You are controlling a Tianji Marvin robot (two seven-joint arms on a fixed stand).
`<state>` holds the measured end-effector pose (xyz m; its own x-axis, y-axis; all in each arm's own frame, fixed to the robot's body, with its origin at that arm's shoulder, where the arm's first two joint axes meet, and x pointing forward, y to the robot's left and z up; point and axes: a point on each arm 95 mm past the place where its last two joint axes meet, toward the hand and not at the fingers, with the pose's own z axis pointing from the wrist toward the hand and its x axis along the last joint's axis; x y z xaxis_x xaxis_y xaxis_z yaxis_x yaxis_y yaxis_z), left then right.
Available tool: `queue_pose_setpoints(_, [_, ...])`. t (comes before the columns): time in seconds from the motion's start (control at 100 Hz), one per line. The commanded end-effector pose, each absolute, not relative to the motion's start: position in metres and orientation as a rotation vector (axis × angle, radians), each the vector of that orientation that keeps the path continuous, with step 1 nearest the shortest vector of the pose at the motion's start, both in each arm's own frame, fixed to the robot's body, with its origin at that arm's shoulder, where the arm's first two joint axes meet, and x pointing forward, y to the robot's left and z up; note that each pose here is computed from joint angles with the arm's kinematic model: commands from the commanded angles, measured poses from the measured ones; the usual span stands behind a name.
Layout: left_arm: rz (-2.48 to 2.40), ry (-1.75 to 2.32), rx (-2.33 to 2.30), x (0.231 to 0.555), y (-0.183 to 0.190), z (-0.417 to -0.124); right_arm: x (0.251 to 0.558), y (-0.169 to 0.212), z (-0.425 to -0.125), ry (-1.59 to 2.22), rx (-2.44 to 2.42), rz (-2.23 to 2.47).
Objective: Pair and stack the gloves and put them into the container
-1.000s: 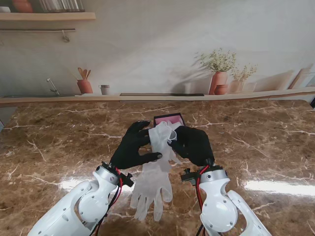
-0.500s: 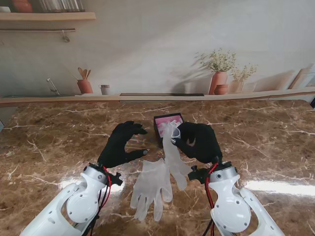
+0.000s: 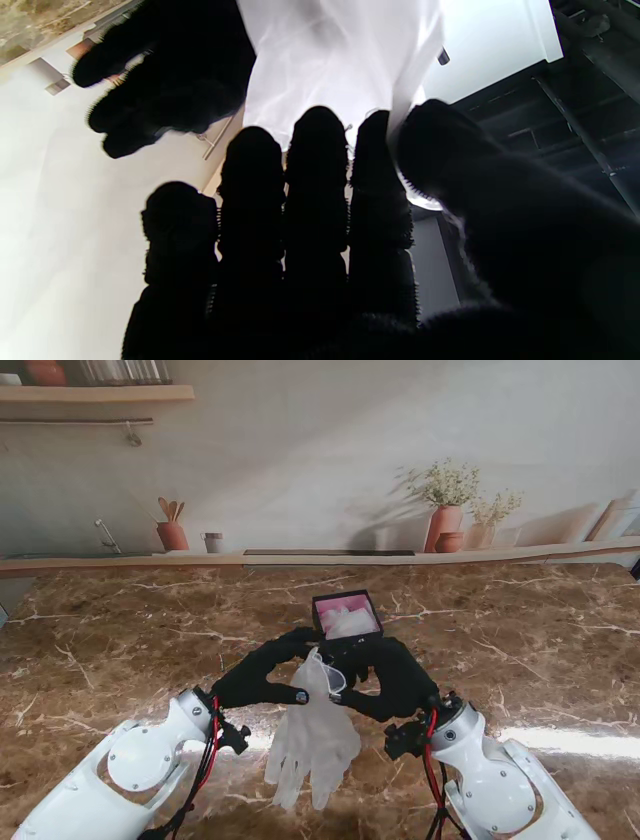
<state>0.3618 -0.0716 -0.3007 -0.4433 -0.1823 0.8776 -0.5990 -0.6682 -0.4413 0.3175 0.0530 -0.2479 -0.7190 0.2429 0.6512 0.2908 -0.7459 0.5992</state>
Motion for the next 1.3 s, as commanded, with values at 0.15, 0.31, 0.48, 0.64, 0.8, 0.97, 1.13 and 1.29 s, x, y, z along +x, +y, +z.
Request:
queue_pose_setpoints(0.15, [2.222,-1.049,1.492,0.353,-0.067,-0.301,0.320,0.045,-0.258,-1.162,-1.274,-2.620])
queue_pose_setpoints(0.31, [2.240,-1.078,1.494,0.345,-0.059,-0.298,0.315,0.041,-0.266,-1.186,-1.354,-2.566])
queue_pose_setpoints(0.48, [2.184,-1.237,1.453,0.329,-0.052,-0.300,0.305,0.041,-0.277,-1.165,-1.445,-2.478])
queue_pose_setpoints(0.64, [2.136,-1.308,1.435,0.313,-0.047,-0.302,0.292,0.043,-0.287,-1.165,-1.477,-2.384])
queue_pose_setpoints(0.8, [2.116,-1.343,1.417,0.298,-0.039,-0.300,0.279,0.049,-0.292,-1.154,-1.491,-2.313])
queue_pose_setpoints(0.97, [2.089,-1.360,1.425,0.282,-0.029,-0.300,0.268,0.058,-0.296,-1.186,-1.466,-2.247])
queue_pose_setpoints(1.13, [2.043,-1.381,1.466,0.273,-0.019,-0.308,0.268,0.066,-0.301,-1.207,-1.464,-2.189])
queue_pose_setpoints(1.29, [2.015,-1.412,1.528,0.275,-0.012,-0.315,0.276,0.070,-0.308,-1.222,-1.498,-2.150])
